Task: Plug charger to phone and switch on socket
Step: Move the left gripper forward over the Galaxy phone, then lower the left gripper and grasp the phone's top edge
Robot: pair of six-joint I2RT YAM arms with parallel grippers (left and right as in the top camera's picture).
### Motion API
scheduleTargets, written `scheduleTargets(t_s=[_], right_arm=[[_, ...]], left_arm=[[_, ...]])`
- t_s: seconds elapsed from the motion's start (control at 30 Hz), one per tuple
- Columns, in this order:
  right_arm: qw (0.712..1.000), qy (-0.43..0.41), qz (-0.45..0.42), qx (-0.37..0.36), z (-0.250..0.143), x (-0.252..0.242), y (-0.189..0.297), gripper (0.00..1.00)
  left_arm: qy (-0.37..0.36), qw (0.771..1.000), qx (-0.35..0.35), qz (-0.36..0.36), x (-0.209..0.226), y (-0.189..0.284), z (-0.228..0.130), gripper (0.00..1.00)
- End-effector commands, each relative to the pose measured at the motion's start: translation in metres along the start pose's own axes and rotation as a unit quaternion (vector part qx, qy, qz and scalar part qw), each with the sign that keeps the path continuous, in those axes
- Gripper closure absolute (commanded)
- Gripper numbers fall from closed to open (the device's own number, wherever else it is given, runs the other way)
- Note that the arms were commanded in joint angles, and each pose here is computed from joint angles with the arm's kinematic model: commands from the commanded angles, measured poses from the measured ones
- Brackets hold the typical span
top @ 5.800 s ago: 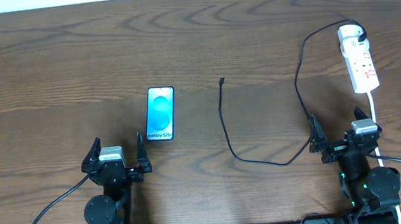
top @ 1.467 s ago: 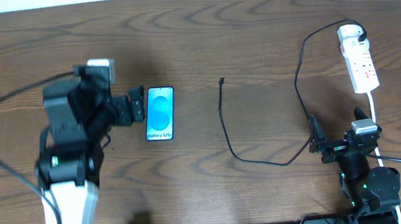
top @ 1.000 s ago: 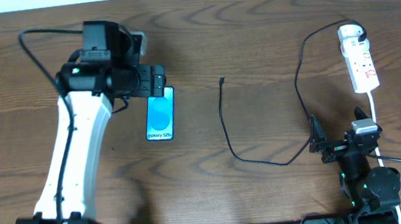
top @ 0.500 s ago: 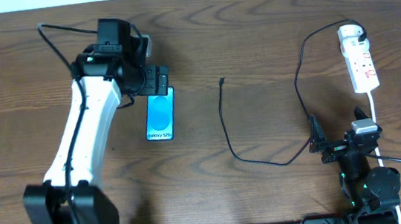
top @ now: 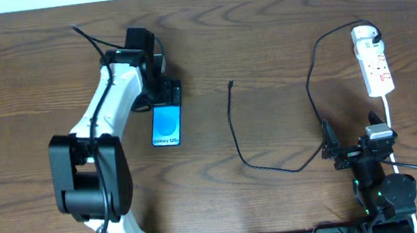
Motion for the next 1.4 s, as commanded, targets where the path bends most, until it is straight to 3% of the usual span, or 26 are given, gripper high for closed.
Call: scheduleTargets(t_s=[0.0,0.33,0.97,1.37], right_arm=[[1.0,-0.005,-0.003,0.0,-0.001,-0.001,0.0,0.01],[1.0,-0.005,-0.003,0.0,-0.001,-0.001,0.0,0.01],[1.0,-0.005,-0.003,0.0,-0.001,-0.001,0.0,0.01],[1.0,-0.005,-0.003,0.0,-0.001,-0.001,0.0,0.01]], left_arm=[[0.006,1.0,0.024,0.012,-0.004,-0.022,0.001,0.05],[0.022,0.997,0.039,0.061,-0.002,-0.041,-0.002,0.05],[0.034,0.996,0.06,0.059,0.0,-0.068,-0.014,0.05],[0.034,0.992,0.104,0.067,0.005,-0.079,-0.041,0.07]])
Point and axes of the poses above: each gripper's point midway between its finger pads, its own y axis back along the fingers, its own x axis along the line the jaws close on, z = x × y, the point moved 5 cm from there along y, back along the fingers, and after that the axes turned 1 degree about y, right-handed, at the moved point
